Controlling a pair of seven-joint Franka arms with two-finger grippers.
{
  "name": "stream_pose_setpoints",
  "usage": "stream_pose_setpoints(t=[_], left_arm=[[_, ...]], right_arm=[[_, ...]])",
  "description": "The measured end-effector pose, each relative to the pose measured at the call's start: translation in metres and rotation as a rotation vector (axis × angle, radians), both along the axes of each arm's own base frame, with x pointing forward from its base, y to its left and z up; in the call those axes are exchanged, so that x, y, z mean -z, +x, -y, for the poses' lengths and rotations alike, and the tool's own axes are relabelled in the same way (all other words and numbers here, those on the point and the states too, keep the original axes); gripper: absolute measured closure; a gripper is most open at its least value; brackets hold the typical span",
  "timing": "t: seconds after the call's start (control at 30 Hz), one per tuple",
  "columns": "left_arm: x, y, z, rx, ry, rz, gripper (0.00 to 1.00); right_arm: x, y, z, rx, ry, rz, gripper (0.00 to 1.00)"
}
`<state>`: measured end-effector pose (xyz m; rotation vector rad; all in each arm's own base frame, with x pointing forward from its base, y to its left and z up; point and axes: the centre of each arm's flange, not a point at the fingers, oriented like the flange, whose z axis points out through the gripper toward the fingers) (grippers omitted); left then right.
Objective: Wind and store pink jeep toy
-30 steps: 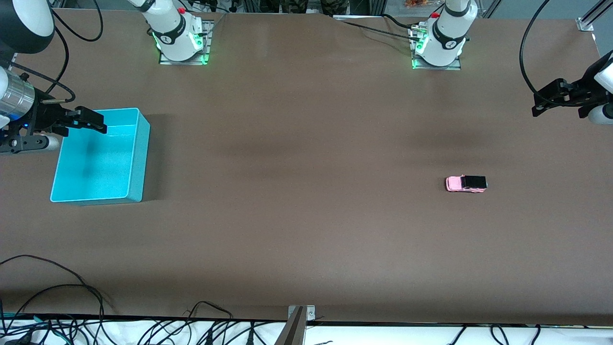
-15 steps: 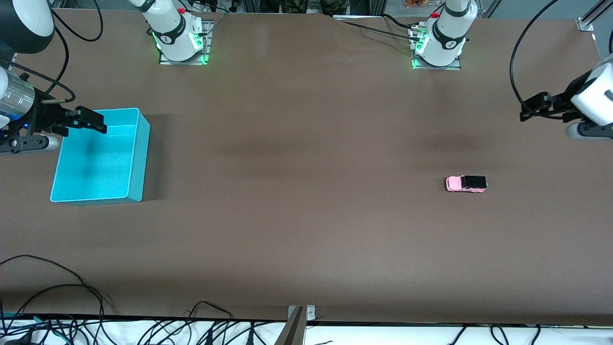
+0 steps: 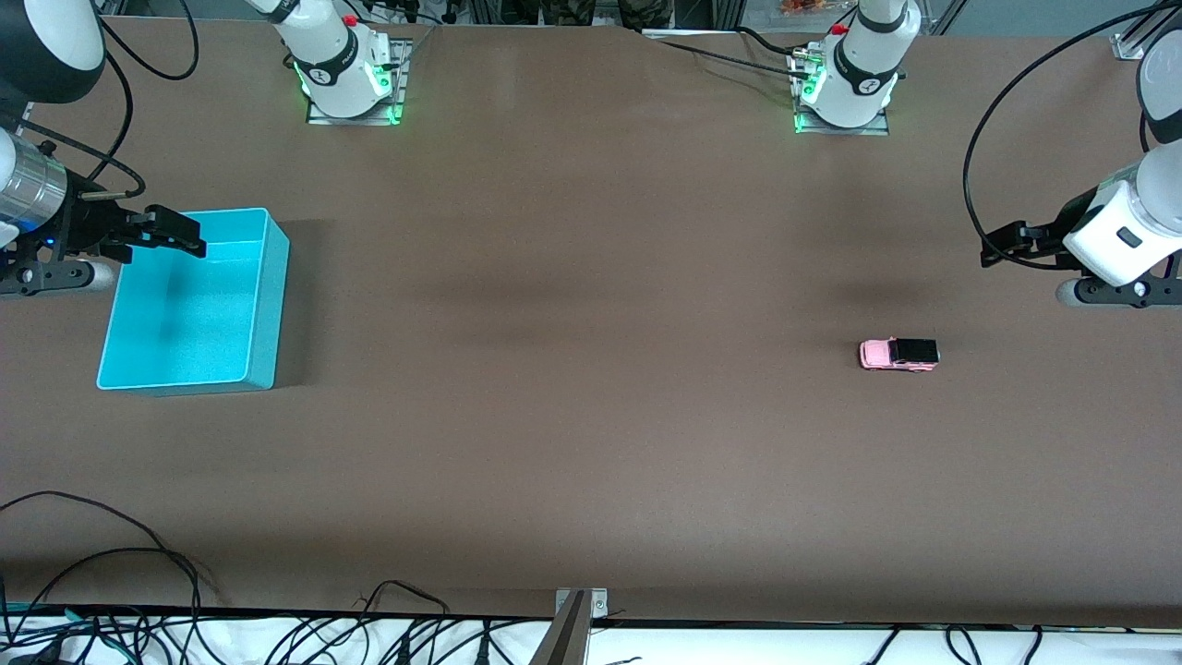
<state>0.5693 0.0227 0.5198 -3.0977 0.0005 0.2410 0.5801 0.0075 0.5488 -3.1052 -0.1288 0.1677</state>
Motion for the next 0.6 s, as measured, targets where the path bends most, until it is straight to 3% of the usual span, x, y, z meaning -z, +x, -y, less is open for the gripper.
stream_pose_setpoints(t=[0.6], left_arm=[[0.083, -0.003, -0.011, -0.012, -0.002, 0.035, 0.0]], right_arm=[[0.0, 0.0, 0.0, 0.0, 0.0, 0.0, 0.0]])
